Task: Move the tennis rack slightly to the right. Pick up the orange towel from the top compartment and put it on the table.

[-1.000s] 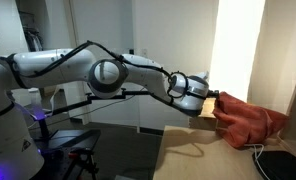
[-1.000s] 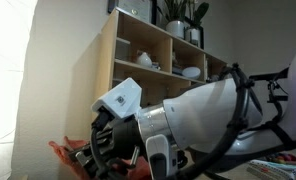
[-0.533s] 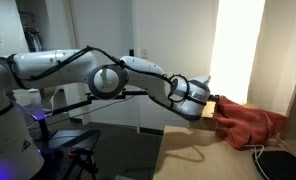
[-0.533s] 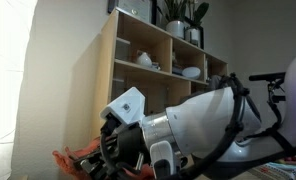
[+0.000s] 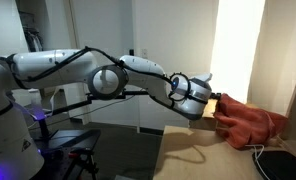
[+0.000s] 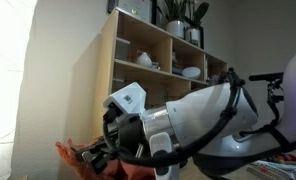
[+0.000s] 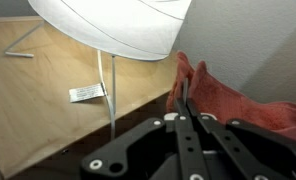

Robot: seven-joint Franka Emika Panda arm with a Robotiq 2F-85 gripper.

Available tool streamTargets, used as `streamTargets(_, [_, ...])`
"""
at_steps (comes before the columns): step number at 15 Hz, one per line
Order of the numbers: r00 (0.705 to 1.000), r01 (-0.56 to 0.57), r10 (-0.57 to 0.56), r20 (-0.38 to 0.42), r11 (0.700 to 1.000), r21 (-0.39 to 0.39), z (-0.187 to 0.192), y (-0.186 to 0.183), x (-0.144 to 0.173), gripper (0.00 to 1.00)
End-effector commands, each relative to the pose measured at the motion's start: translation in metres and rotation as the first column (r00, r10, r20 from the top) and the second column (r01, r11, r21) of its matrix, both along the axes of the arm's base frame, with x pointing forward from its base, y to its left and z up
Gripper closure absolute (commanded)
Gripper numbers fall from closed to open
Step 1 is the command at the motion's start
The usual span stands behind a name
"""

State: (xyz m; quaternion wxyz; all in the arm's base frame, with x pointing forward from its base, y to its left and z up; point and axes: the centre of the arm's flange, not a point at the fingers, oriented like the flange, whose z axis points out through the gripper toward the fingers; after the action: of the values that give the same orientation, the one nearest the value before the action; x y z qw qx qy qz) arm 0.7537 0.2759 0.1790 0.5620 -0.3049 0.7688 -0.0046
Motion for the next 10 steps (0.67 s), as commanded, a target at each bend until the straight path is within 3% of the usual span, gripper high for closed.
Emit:
streamTargets(1, [1.0,0.0,0.0,0.0,1.0,0.0,0.0,0.0,0.0,0.96])
streamTargets(5, [1.0,0.0,0.0,0.0,1.0,0.0,0.0,0.0,0.0,0.99])
streamTargets(10, [0.976,-0.119,0.118,0.182,0.993,-0.006,0.05,0.029,-0.034,0.99])
